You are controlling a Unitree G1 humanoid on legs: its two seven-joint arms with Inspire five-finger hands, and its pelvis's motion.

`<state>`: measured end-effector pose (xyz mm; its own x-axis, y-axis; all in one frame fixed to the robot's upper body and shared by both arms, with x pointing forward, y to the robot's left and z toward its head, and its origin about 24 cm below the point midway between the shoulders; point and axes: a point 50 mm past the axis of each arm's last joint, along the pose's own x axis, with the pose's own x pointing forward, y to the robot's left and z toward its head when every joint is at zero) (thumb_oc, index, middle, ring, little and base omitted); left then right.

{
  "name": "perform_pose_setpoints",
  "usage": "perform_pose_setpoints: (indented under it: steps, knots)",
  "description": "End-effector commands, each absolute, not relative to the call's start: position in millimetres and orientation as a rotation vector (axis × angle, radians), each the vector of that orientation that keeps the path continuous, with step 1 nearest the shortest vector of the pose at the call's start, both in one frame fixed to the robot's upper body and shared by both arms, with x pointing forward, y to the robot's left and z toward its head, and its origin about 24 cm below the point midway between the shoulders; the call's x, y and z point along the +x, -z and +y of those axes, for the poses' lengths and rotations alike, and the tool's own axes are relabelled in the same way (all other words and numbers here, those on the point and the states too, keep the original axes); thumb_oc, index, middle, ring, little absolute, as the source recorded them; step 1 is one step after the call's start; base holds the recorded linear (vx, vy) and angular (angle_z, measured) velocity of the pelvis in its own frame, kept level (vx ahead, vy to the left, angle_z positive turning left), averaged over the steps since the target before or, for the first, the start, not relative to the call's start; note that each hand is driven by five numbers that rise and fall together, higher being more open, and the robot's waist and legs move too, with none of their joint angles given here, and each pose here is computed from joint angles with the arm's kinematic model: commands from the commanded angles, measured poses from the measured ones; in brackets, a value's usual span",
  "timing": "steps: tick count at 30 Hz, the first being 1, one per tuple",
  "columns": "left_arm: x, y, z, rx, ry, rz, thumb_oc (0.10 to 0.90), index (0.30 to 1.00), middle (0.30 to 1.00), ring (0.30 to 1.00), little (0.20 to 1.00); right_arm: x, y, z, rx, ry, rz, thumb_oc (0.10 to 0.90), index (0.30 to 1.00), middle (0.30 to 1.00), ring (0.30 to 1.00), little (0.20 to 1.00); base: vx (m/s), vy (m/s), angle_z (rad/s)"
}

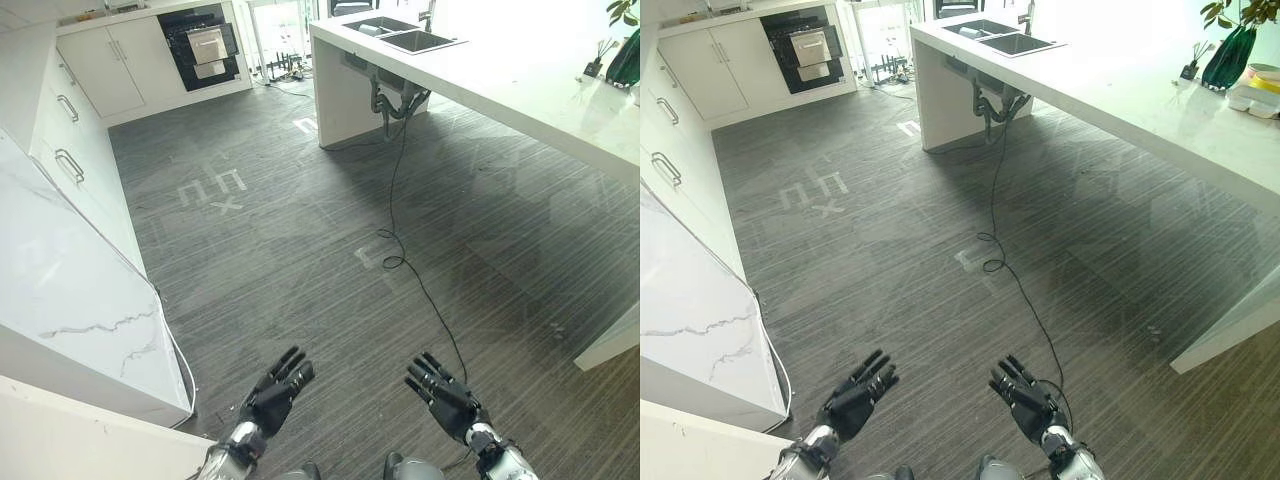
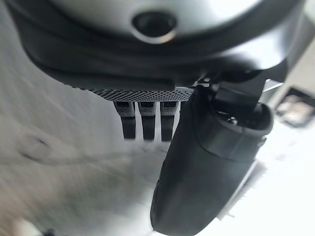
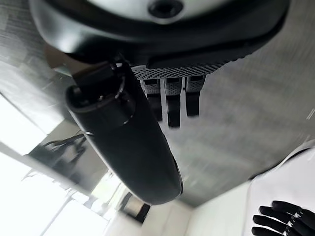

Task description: Place the dishes in the dishwasher.

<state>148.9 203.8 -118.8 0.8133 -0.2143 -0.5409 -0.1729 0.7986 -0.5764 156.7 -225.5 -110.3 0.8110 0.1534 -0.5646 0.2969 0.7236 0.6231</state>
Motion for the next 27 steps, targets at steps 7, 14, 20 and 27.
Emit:
perform_pose_setpoints:
  steps: [7, 14, 20, 27]
  knots:
    - [163.0, 121.1, 231.5, 0.186, 0.074, 0.758, 0.800, 0.900, 0.900, 0.900, 0.900, 180.6, 103.1, -235.4, 0.543, -0.010, 0.633, 0.800, 0.900, 0.900, 0.900, 0.900, 0.00, -0.037, 0.01]
    - [179.4, 118.8, 227.1, 0.224, -0.010, 0.732, 0.800, 0.900, 0.900, 0.900, 0.900, 176.3, 111.8, -256.1, 0.286, 0.089, 0.767, 0.800, 0.900, 0.900, 0.900, 0.900, 0.04, -0.138, 0.11]
    - [199.8, 106.8, 220.5, 0.160, -0.038, 0.632, 0.800, 0.900, 0.900, 0.900, 0.900, 193.4, 102.4, -257.7, 0.237, 0.093, 0.733, 0.800, 0.900, 0.900, 0.900, 0.900, 0.09, -0.116, -0.01]
    - [190.3, 113.8, 216.3, 0.115, -0.030, 0.657, 0.800, 0.900, 0.900, 0.900, 0.900, 190.1, 109.5, -249.7, 0.202, 0.047, 0.781, 0.800, 0.900, 0.900, 0.900, 0.900, 0.39, 0.229, 0.00]
